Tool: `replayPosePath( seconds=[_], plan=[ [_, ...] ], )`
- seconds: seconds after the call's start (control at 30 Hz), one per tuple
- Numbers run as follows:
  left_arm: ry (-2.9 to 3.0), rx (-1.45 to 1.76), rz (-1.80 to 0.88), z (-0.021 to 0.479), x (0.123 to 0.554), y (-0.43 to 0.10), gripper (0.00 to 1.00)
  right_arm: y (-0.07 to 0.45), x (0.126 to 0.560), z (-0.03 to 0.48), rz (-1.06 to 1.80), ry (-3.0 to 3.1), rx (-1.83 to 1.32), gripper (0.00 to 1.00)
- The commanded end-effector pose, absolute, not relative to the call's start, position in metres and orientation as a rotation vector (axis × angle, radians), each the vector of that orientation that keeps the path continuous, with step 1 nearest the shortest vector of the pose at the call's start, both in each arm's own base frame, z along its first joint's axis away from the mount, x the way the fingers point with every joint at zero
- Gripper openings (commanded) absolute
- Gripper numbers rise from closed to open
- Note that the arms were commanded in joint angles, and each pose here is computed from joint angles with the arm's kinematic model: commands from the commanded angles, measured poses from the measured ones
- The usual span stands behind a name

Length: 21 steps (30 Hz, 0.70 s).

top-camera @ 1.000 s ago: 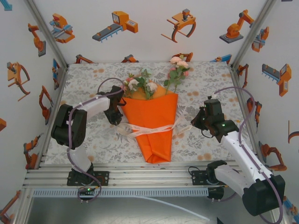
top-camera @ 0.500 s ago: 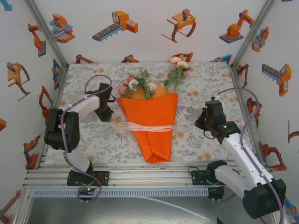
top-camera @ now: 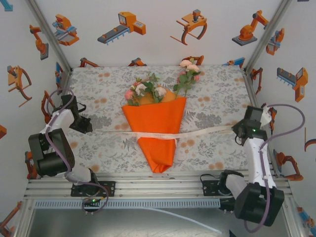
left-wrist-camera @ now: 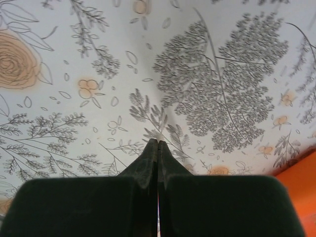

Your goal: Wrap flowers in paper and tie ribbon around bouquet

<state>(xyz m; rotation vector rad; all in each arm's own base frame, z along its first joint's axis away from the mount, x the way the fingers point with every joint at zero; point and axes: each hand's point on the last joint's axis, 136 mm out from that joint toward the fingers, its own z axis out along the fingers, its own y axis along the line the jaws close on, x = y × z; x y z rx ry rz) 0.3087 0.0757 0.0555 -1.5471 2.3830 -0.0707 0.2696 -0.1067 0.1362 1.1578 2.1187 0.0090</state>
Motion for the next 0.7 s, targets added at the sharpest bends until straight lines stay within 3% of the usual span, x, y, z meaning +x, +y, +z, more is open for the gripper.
replayPosePath(
  seconds=[0.0,0.2,0.23,0.27,0.33,0.4,0.43,0.57,0.67],
  plan=[
    [2.329,-1.634,-0.171,0.054,0.302,0.079,0.00,-0.134,0.270,0.118,0.095,2.034,1.346,0.00],
    [2.325,-1.686,-0.228,0.041,0.294,0.081,0.00,-0.166,0.268,0.096,0.203,1.922,1.612,0.00],
    [2.334,-1.666,-0.261,0.040,0.297,0.077,0.00,-0.163,0.277,0.099,0.259,1.907,1.572,0.05],
    [2.345,-1.635,-0.296,0.040,0.302,0.072,0.00,-0.160,0.286,0.104,0.318,1.895,1.526,0.16],
    [2.389,-1.548,-0.316,0.045,0.309,0.062,0.24,-0.149,0.303,0.119,0.390,1.917,1.406,0.44],
    [2.421,-1.443,-0.291,0.056,0.315,0.053,0.47,-0.132,0.313,0.133,0.395,1.993,1.270,0.57],
    [2.428,-1.377,-0.269,0.065,0.318,0.048,0.53,-0.121,0.317,0.142,0.409,2.021,1.195,0.60],
    [2.438,-1.081,-0.183,0.106,0.328,0.020,0.64,-0.069,0.328,0.168,0.471,2.084,0.905,0.65],
    [2.445,-0.658,-0.136,0.148,0.339,-0.027,0.67,0.002,0.330,0.182,0.620,2.152,0.568,0.65]
  ],
)
